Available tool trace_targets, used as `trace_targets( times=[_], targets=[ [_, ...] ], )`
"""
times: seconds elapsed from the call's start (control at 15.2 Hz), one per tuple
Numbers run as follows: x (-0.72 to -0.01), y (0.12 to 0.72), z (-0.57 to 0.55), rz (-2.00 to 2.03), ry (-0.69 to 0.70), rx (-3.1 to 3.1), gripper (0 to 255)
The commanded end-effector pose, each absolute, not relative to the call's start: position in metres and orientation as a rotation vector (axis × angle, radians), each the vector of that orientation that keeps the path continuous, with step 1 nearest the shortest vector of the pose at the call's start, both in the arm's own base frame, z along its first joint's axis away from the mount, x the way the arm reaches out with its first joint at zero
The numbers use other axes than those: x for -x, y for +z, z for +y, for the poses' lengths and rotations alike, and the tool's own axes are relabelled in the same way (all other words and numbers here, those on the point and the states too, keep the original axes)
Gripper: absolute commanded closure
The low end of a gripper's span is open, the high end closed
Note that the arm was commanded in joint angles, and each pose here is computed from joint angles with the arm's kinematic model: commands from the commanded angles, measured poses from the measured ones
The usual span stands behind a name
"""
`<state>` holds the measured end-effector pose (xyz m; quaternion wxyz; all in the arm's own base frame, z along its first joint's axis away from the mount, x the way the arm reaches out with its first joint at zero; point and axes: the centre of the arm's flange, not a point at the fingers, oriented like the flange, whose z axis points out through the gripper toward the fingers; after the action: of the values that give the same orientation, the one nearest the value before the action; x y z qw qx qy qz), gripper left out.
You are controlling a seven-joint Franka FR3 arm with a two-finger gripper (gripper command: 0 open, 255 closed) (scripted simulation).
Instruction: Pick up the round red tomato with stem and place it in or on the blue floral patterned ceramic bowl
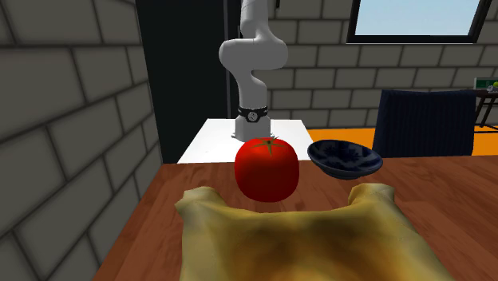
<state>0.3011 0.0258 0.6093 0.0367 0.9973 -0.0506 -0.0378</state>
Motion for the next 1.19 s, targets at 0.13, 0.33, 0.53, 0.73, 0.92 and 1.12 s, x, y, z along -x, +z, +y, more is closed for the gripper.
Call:
trace_targets(
  times=[0.13, 0.33, 0.53, 0.73, 0.92, 1.12],
  targets=[
    [-0.317, 0.594, 0.038, -0.272, -0.092, -3.053, 0],
    [-0.342, 0.571, 0.053, -0.446, -0.056, -3.031, 0],
    [-0.370, 0.548, 0.065, -0.618, -0.020, -2.998, 0],
    [-0.399, 0.526, 0.074, -0.788, 0.016, -2.956, 0],
    [-0.430, 0.505, 0.079, -0.955, 0.052, -2.904, 0],
    [-0.461, 0.485, 0.081, -1.119, 0.088, -2.843, 0]
  ],
)
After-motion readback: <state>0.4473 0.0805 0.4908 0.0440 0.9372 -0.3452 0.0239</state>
